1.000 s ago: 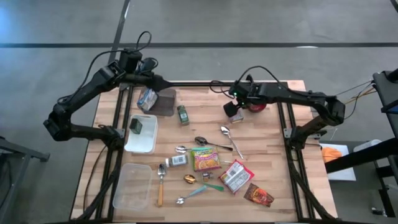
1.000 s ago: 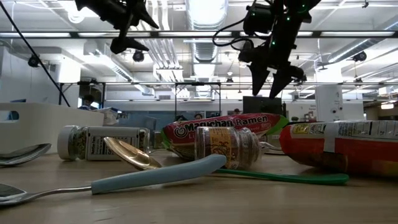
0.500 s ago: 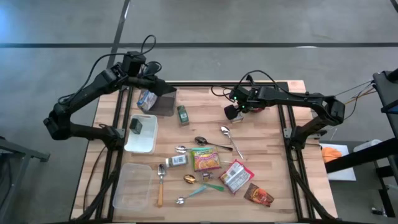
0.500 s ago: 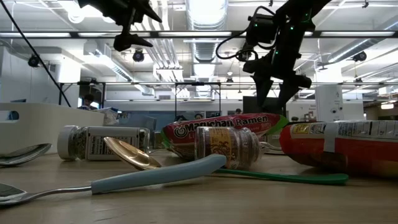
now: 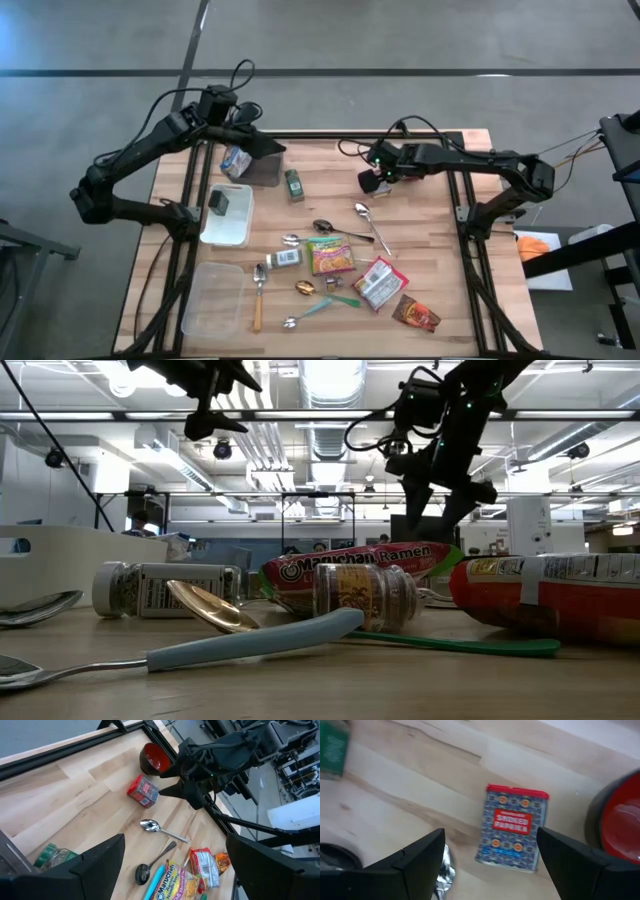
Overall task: Pick & Place Food Item
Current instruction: Put the red seasoning can into the white bin
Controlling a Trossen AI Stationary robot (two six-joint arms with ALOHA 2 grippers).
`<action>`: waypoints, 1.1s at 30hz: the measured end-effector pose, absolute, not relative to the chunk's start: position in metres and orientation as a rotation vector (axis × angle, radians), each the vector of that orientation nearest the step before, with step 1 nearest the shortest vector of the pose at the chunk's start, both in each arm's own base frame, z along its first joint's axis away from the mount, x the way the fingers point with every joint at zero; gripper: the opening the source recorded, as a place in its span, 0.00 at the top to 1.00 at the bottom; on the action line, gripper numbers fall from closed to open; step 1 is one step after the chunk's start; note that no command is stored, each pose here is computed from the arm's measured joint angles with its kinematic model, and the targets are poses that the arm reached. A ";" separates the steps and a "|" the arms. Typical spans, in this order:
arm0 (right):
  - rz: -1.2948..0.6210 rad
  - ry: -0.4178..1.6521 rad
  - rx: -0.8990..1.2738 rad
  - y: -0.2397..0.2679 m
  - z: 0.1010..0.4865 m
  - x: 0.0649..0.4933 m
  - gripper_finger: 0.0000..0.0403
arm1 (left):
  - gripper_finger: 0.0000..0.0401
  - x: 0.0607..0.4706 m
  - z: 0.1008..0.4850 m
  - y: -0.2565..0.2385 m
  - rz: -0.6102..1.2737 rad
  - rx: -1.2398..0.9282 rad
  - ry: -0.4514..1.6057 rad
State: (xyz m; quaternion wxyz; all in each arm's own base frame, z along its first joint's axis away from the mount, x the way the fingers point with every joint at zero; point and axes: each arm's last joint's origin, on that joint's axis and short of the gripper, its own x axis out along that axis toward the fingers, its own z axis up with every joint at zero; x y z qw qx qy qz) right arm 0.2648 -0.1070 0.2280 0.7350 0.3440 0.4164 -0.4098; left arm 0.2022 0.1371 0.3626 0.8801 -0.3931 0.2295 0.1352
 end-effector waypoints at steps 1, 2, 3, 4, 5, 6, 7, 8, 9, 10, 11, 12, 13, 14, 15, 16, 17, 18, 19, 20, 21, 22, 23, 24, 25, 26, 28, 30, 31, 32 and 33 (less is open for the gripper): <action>-0.898 0.913 0.756 -0.107 0.228 0.265 0.23 | 0.13 0.203 0.363 0.137 0.279 -0.818 0.479; -0.896 0.908 0.758 -0.107 0.228 0.265 0.23 | 0.13 0.203 0.362 0.136 0.279 -0.819 0.480; -0.893 0.902 0.760 -0.108 0.228 0.266 0.23 | 0.13 0.203 0.362 0.136 0.277 -0.818 0.481; -0.893 0.900 0.761 -0.108 0.228 0.266 0.23 | 0.13 0.203 0.362 0.136 0.275 -0.818 0.482; -0.896 0.898 0.766 -0.108 0.228 0.266 0.23 | 0.13 0.204 0.362 0.135 0.274 -0.817 0.483; -0.901 0.895 0.774 -0.108 0.228 0.266 0.23 | 0.13 0.204 0.362 0.135 0.272 -0.816 0.483; -0.908 0.890 0.786 -0.108 0.228 0.266 0.23 | 0.13 0.204 0.362 0.134 0.269 -0.813 0.485; -0.915 0.884 0.799 -0.108 0.228 0.266 0.23 | 0.13 0.205 0.362 0.134 0.264 -0.807 0.487; -0.921 0.882 0.809 -0.107 0.227 0.266 0.23 | 0.13 0.205 0.362 0.133 0.260 -0.802 0.489; -0.922 0.885 0.812 -0.107 0.227 0.265 0.23 | 0.13 0.205 0.362 0.132 0.256 -0.798 0.490; -0.922 0.888 0.813 -0.107 0.227 0.265 0.23 | 0.13 0.206 0.362 0.132 0.252 -0.794 0.492; -0.920 0.890 0.814 -0.107 0.226 0.265 0.22 | 0.13 0.206 0.362 0.131 0.250 -0.792 0.493; -0.911 0.895 0.821 -0.107 0.226 0.265 0.21 | 0.13 0.206 0.362 0.131 0.248 -0.789 0.494; -0.903 0.900 0.825 -0.106 0.225 0.265 0.20 | 0.13 0.207 0.362 0.131 0.247 -0.788 0.494; -0.895 0.909 0.830 -0.106 0.224 0.264 0.17 | 0.13 0.207 0.362 0.131 0.246 -0.788 0.495; -0.891 0.918 0.828 -0.105 0.222 0.264 0.15 | 0.13 0.207 0.362 0.131 0.246 -0.787 0.495; -0.884 0.926 0.820 -0.105 0.221 0.263 0.11 | 0.13 0.207 0.362 0.130 0.245 -0.786 0.495; -0.871 0.933 0.808 -0.105 0.220 0.263 0.08 | 0.13 0.207 0.362 0.130 0.244 -0.785 0.495; -0.861 0.942 0.792 -0.105 0.219 0.263 0.05 | 0.13 0.207 0.362 0.130 0.244 -0.785 0.495; -0.856 0.950 0.782 -0.105 0.218 0.262 0.03 | 0.13 0.207 0.362 0.130 0.244 -0.785 0.495; -0.856 0.951 0.782 -0.105 0.217 0.262 0.02 | 0.13 0.207 0.362 0.130 0.243 -0.785 0.496; -0.859 0.948 0.786 -0.105 0.218 0.262 0.03 | 0.13 0.207 0.362 0.130 0.242 -0.784 0.496; -0.859 0.946 0.788 -0.105 0.218 0.262 0.04 | 0.13 0.207 0.362 0.130 0.241 -0.784 0.496; -0.859 0.946 0.788 -0.105 0.218 0.262 0.05 | 0.13 0.207 0.362 0.130 0.241 -0.784 0.497; -0.860 0.945 0.789 -0.105 0.218 0.262 0.06 | 0.13 0.207 0.362 0.129 0.239 -0.784 0.498; -0.861 0.944 0.791 -0.105 0.218 0.262 0.07 | 0.13 0.208 0.362 0.129 0.238 -0.783 0.498; -0.861 0.945 0.790 -0.105 0.218 0.262 0.07 | 0.13 0.208 0.362 0.128 0.233 -0.782 0.500; -0.865 0.943 0.797 -0.105 0.218 0.262 0.08 | 0.13 0.209 0.362 0.127 0.228 -0.781 0.502; -0.875 0.936 0.812 -0.105 0.217 0.262 0.08 | 0.13 0.209 0.362 0.126 0.226 -0.780 0.503; -0.889 0.927 0.832 -0.105 0.217 0.262 0.08 | 0.13 0.210 0.362 0.126 0.224 -0.780 0.504; -0.902 0.920 0.846 -0.105 0.217 0.262 0.08 | 0.13 0.210 0.362 0.125 0.222 -0.779 0.505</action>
